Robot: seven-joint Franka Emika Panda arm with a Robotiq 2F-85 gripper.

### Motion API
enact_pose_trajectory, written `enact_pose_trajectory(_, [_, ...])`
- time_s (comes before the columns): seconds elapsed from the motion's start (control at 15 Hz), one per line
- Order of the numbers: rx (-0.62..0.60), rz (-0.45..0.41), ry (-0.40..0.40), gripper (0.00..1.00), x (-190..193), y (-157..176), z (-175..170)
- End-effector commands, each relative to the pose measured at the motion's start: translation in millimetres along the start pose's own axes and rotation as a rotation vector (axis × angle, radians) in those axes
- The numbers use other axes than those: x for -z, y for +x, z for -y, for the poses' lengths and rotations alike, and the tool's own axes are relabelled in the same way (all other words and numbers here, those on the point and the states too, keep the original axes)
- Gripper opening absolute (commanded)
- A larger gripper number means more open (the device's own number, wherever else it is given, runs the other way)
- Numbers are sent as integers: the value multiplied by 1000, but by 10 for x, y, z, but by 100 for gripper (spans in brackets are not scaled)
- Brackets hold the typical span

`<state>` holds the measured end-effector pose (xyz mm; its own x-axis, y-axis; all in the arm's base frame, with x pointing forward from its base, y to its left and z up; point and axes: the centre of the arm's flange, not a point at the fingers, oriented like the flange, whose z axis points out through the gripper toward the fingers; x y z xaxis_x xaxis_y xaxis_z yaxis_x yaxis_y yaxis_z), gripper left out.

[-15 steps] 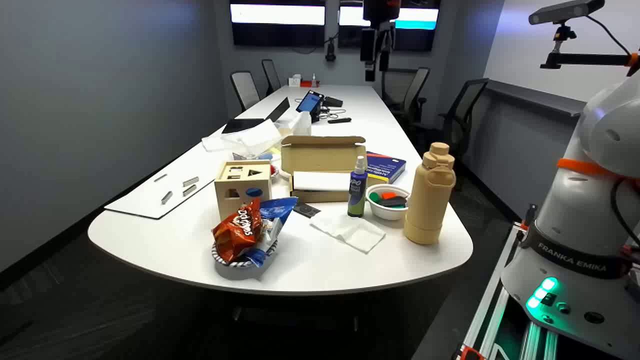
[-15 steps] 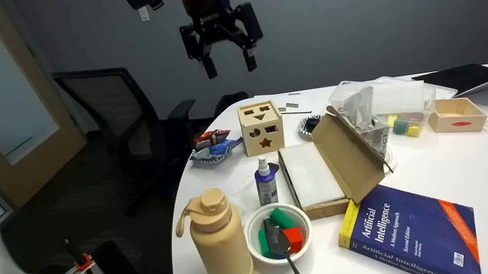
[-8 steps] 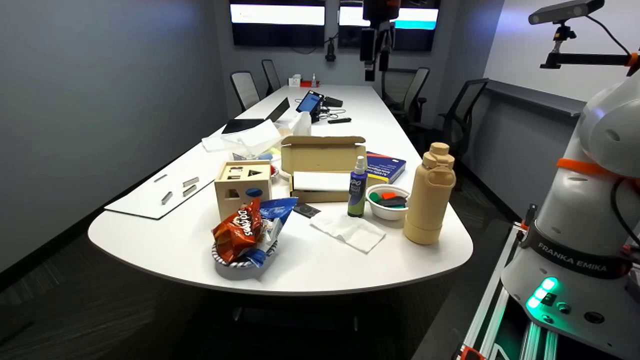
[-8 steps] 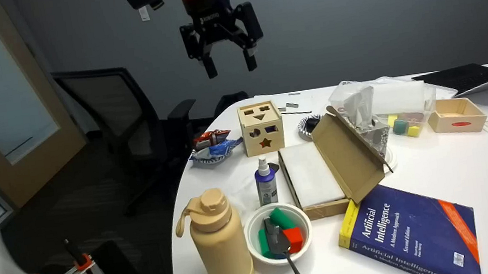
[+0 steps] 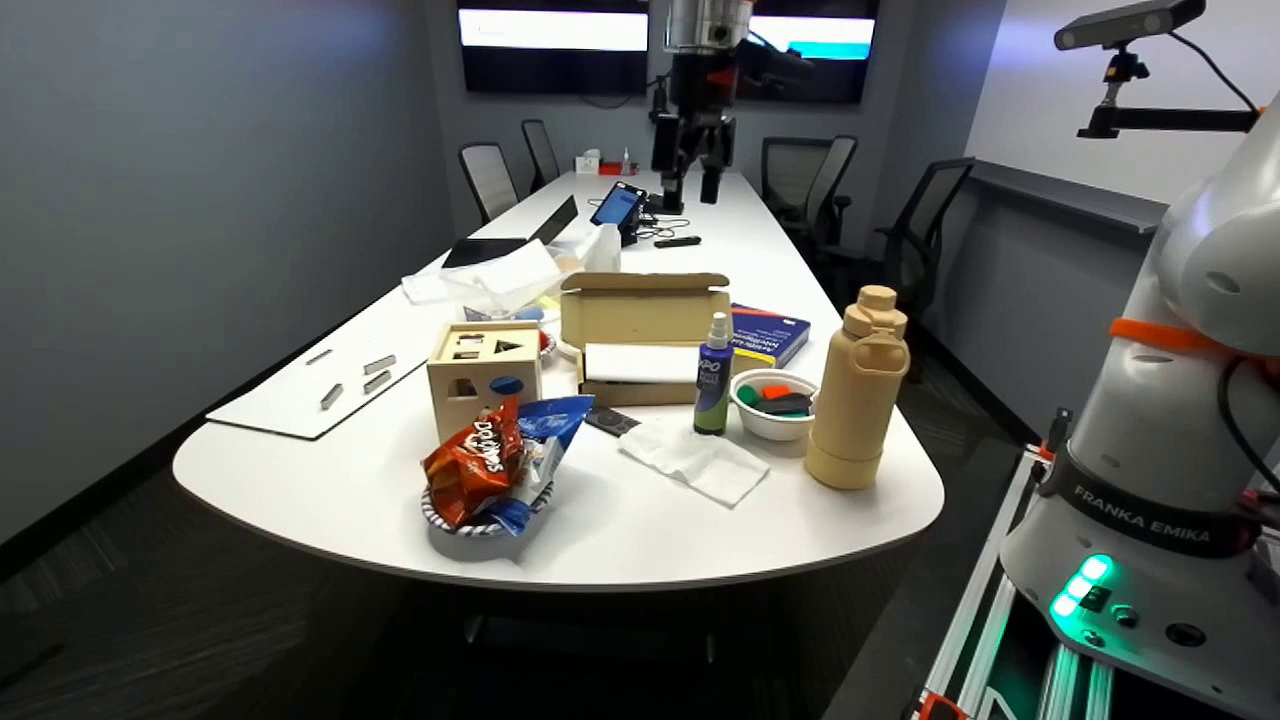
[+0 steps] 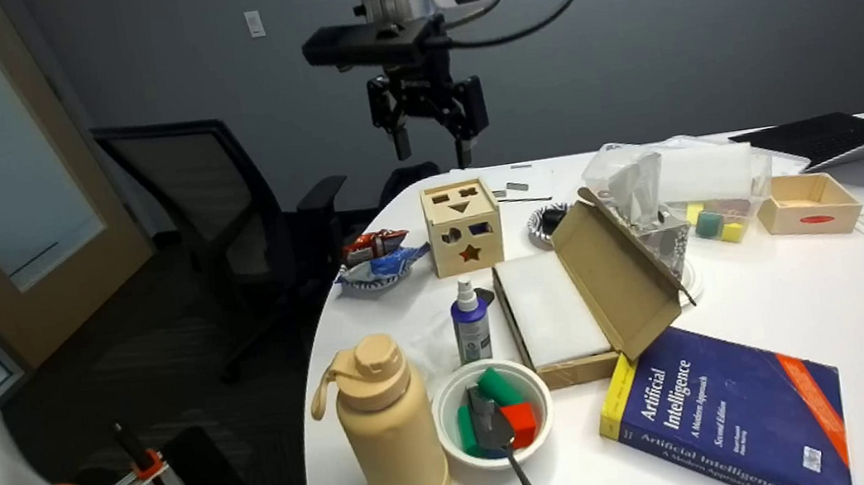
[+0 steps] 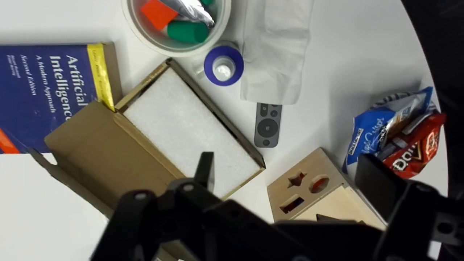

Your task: Close the box

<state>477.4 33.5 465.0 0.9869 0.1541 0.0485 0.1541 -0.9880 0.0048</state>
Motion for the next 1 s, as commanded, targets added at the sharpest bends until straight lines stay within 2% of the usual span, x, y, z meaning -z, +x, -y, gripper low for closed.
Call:
enact_pose_trajectory(0.0, [-94, -90, 16, 100, -260, 505, -26])
enact_pose_trajectory(0.2, [-194, -209, -38, 100, -430, 821, -172])
enact_pose_trajectory(0.47, [-329, -308, -118, 100, -555, 1109, -481])
enact_pose_trajectory(0.73, [-451, -327, -186, 100, -707, 1302, -852])
enact_pose_trajectory(0.93, [-502, -294, -219, 100, -962, 1415, -1037])
